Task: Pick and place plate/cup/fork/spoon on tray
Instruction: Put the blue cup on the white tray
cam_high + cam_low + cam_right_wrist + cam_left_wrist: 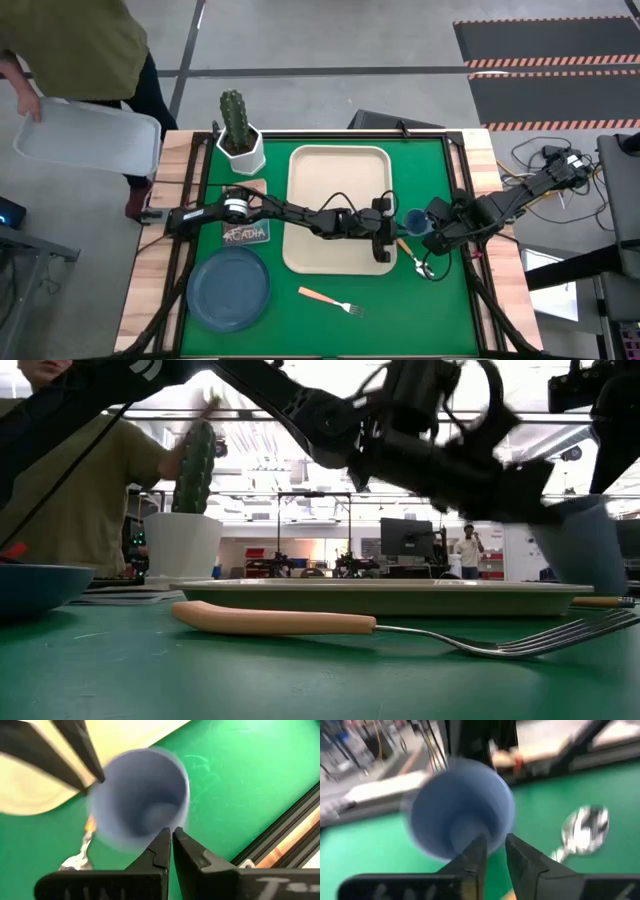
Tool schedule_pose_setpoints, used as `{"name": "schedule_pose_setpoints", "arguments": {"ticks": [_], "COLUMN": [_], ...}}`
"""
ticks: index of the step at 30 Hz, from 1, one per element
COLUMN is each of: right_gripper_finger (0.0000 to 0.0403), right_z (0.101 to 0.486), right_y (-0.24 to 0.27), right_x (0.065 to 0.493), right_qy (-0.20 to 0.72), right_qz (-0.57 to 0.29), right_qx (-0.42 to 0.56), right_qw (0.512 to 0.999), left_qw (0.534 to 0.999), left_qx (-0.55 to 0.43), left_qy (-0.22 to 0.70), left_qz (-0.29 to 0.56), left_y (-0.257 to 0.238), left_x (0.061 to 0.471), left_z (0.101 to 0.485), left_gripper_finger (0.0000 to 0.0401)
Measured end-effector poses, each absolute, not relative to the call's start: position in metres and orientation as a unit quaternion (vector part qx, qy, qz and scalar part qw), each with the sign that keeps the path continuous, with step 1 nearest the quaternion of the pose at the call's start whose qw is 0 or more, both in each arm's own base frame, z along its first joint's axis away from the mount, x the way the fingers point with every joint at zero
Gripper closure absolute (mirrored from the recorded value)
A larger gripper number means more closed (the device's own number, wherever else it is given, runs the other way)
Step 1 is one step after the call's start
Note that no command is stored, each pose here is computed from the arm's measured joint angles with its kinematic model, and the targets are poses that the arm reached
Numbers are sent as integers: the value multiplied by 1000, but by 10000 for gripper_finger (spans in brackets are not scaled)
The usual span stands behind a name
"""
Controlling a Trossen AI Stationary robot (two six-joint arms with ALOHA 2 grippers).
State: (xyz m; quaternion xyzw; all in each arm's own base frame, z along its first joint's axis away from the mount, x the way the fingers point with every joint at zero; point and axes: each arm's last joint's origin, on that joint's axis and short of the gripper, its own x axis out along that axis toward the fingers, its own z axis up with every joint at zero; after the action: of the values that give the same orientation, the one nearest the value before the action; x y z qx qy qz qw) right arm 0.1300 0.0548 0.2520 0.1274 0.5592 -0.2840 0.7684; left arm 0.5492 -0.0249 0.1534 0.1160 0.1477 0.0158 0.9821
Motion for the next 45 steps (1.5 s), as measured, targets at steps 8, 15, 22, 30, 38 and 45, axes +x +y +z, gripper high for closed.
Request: {"name": "schedule_pose_setpoints", "arguments": {"ticks": [8, 15, 22, 30, 38, 45], "right_gripper_finger": [394, 394, 394, 394, 394, 394], "right_z": [273, 255, 247, 249, 240, 224], "right_y": [48, 43, 30, -7, -74, -133], "right_x": [117, 110, 118, 139, 156, 146], "right_qy": [564, 546, 519, 504, 525, 531], "right_qz": [-295, -313, -360, -401, -416, -437], "right_qx": [130, 142, 148, 155, 172, 229], "right_qw": [760, 764, 761, 750, 722, 689], "left_qw": [983, 985, 987, 985, 978, 965], "left_qx": [116, 102, 65, 66, 67, 49], "left_qy": [143, 139, 140, 132, 173, 239], "left_qz": [16, 19, 40, 88, 99, 95], "left_y": [-25, -25, -14, 4, 18, 22], "left_x": [550, 550, 550, 543, 534, 528], "left_z": [154, 155, 154, 190, 202, 193], "left_gripper_finger": [399, 398, 397, 397, 397, 397]}}
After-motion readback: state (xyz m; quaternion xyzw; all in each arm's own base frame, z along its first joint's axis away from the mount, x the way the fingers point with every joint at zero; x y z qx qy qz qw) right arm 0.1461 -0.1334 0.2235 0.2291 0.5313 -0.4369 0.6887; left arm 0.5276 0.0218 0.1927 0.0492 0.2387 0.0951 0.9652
